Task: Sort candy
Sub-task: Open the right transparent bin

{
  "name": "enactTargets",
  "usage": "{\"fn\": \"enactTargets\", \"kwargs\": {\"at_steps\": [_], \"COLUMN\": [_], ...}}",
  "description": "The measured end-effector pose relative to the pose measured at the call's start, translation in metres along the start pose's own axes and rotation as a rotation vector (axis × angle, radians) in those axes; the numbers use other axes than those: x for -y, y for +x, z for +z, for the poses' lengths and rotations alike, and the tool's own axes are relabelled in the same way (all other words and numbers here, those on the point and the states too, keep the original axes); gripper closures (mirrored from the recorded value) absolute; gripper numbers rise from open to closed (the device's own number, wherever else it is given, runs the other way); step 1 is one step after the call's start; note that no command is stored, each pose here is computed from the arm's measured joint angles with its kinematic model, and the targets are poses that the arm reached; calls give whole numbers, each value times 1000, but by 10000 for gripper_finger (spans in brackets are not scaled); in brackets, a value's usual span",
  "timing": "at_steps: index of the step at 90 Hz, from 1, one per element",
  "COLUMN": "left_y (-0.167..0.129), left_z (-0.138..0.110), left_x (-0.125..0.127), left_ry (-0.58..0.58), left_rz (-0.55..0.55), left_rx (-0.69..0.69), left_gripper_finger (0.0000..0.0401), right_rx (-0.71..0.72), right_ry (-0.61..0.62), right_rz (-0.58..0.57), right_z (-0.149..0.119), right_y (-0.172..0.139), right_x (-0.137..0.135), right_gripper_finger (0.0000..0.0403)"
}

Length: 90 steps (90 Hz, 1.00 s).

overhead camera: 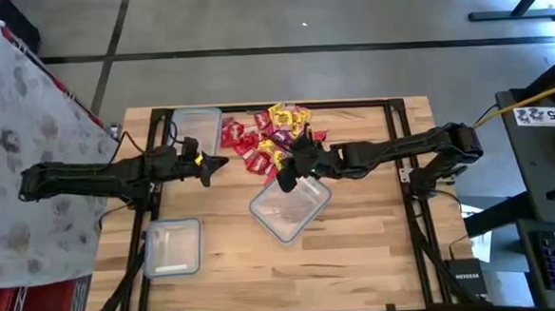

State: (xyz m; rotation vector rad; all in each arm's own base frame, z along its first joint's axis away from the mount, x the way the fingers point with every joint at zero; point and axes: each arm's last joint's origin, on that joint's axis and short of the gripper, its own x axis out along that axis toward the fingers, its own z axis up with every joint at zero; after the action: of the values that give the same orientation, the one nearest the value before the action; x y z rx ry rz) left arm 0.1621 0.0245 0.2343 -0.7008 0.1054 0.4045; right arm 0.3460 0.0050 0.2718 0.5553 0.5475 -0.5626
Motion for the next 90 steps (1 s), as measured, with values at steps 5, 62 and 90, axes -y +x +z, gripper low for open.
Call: {"fn": "enactTargets", "kwargs": {"at_steps": [5,62,90], "left_y": [0,-1,-3], "left_z": [2,12,21], "left_x": [1,9,14], "left_ry": [-14,40,193], "left_rz": [-15,-66,-109], "left_rx": [17,141,245], "left_gripper_finger": [401,401,401], "right_rx": [0,0,0], "right_ry": [0,0,0], "right_rz": [0,1,2], "right_z": [0,0,0], "right_y": [0,0,0], "right_x": [0,0,0], "right_gripper_finger": [402,402,402]}}
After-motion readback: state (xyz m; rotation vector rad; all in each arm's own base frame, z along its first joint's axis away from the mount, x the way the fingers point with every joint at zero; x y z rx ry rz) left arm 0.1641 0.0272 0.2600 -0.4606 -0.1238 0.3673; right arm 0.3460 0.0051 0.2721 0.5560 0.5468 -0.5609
